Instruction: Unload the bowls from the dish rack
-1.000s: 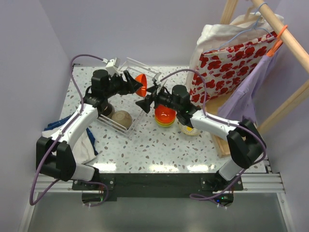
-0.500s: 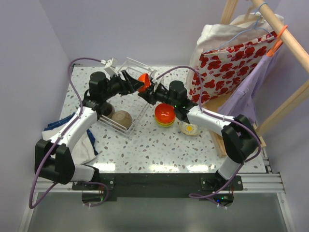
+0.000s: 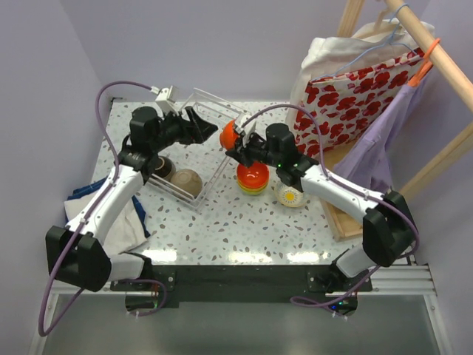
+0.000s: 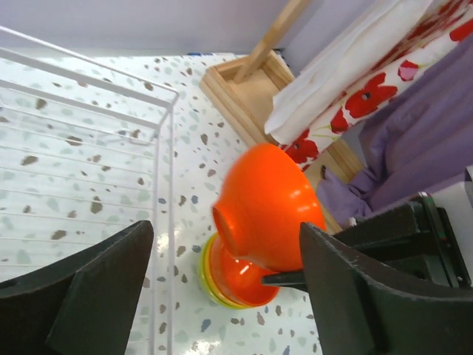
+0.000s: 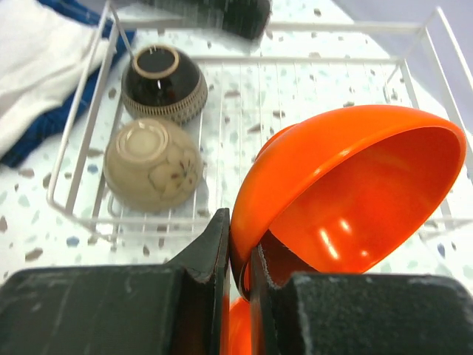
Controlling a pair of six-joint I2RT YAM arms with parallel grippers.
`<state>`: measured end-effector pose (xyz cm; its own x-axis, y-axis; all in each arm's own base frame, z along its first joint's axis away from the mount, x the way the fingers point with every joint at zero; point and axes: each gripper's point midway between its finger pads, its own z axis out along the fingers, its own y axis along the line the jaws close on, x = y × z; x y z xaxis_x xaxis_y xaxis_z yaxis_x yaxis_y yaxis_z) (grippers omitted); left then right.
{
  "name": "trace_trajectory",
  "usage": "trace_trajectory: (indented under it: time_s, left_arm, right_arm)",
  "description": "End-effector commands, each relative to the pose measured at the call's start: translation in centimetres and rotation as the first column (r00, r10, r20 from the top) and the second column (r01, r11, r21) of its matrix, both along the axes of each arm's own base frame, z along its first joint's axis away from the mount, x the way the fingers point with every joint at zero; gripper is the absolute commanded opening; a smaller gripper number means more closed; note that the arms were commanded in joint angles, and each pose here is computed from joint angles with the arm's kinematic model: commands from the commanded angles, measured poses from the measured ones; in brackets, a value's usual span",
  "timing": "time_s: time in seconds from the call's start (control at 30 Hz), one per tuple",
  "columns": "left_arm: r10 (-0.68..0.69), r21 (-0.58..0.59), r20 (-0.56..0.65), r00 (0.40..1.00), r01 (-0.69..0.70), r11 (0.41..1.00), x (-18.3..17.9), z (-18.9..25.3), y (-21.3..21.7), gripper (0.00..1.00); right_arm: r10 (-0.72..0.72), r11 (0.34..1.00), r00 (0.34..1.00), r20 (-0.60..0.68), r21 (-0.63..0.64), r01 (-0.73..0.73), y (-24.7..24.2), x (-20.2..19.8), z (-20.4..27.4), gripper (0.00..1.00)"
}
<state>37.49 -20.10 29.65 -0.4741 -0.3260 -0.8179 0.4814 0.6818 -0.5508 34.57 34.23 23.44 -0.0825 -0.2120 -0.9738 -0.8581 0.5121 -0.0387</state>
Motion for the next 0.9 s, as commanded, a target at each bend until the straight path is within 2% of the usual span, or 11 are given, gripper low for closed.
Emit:
trace_trajectory:
  time_s: [0.0, 0.1, 0.27, 0.37, 0.63, 0.87]
  left_arm:
    - [0.114, 0.195, 0.123, 0.986, -0.137, 0.971, 0.5, 1.6, 3.5, 0.88]
    - [0.180, 0.307, 0.135, 0.974, -0.214, 0.928, 0.7, -0.1, 5.6, 0.92]
    - [0.279, 0.472, 0.151, 0.948, -0.317, 0.823, 0.3, -3.3, 9.3, 0.99]
    - [0.332, 0.541, 0.158, 0.930, -0.363, 0.758, -0.2, -5.1, 11.1, 1.00]
    - [0.338, 0.612, 0.165, 0.926, -0.365, 0.701, -0.5, -7.7, 11.3, 1.00]
    - [0.364, 0.645, 0.187, 0.913, -0.393, 0.656, -0.7, -8.1, 11.9, 1.00]
  right_arm:
    - [-0.075, 0.987, 0.997, 0.012, -0.142, 0.076, -3.9, -1.6, 0.3, 0.00]
    - [-0.139, 0.964, 0.990, -0.021, -0.230, 0.131, -6.6, -2.7, -0.3, 0.00]
    - [-0.254, 0.887, 0.961, -0.105, -0.422, 0.189, -11.4, -5.2, -2.7, 0.00]
    - [-0.291, 0.859, 0.948, -0.128, -0.471, 0.199, -13.1, -6.5, -3.0, 0.00]
    - [-0.227, 0.859, 0.958, -0.174, -0.499, 0.113, -12.1, -7.2, -2.3, 0.00]
    - [-0.221, 0.780, 0.949, -0.224, -0.625, 0.034, -10.0, -6.0, -4.9, 0.00]
